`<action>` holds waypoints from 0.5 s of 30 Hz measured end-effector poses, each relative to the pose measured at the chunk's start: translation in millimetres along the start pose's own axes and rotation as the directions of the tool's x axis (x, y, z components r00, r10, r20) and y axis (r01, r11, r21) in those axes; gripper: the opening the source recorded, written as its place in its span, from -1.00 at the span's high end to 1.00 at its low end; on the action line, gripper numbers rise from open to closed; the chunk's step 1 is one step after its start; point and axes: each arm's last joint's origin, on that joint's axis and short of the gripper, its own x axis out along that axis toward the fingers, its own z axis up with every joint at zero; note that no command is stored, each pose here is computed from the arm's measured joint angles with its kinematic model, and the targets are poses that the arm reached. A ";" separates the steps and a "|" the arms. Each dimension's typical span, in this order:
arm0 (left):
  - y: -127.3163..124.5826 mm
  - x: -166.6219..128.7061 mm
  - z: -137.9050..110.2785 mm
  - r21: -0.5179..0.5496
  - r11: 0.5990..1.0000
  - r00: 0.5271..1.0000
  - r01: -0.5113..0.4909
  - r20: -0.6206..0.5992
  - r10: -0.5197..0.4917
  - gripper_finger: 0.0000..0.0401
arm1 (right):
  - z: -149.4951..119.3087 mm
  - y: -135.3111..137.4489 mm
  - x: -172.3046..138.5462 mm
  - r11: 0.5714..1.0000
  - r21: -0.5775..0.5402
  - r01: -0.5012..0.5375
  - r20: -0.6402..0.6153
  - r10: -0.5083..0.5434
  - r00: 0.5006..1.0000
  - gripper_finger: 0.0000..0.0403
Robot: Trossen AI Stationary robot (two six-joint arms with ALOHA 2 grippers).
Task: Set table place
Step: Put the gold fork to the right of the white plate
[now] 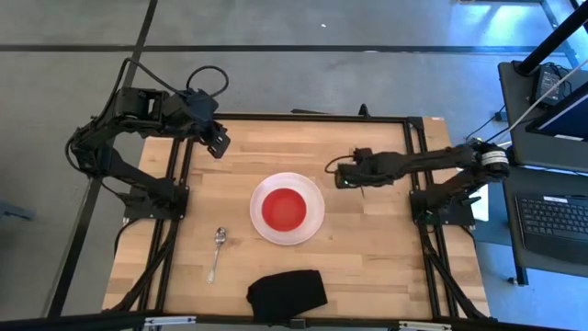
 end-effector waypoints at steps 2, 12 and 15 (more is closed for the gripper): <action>-1.1 -0.5 -0.7 0.004 1.000 1.000 0.003 0.001 -0.003 0.66 | -8.6 5.0 -18.0 0.997 0.040 -0.061 0.027 0.060 0.998 0.92; -3.3 -2.1 -3.4 0.036 0.999 1.000 -0.012 0.008 0.012 0.66 | -81.0 37.5 -22.7 0.981 0.155 -0.116 0.097 0.102 0.990 0.92; -3.9 -2.4 -4.3 0.053 0.999 1.000 -0.012 0.006 0.011 0.66 | -96.6 47.8 -11.6 0.976 0.182 -0.119 0.140 0.093 0.986 0.92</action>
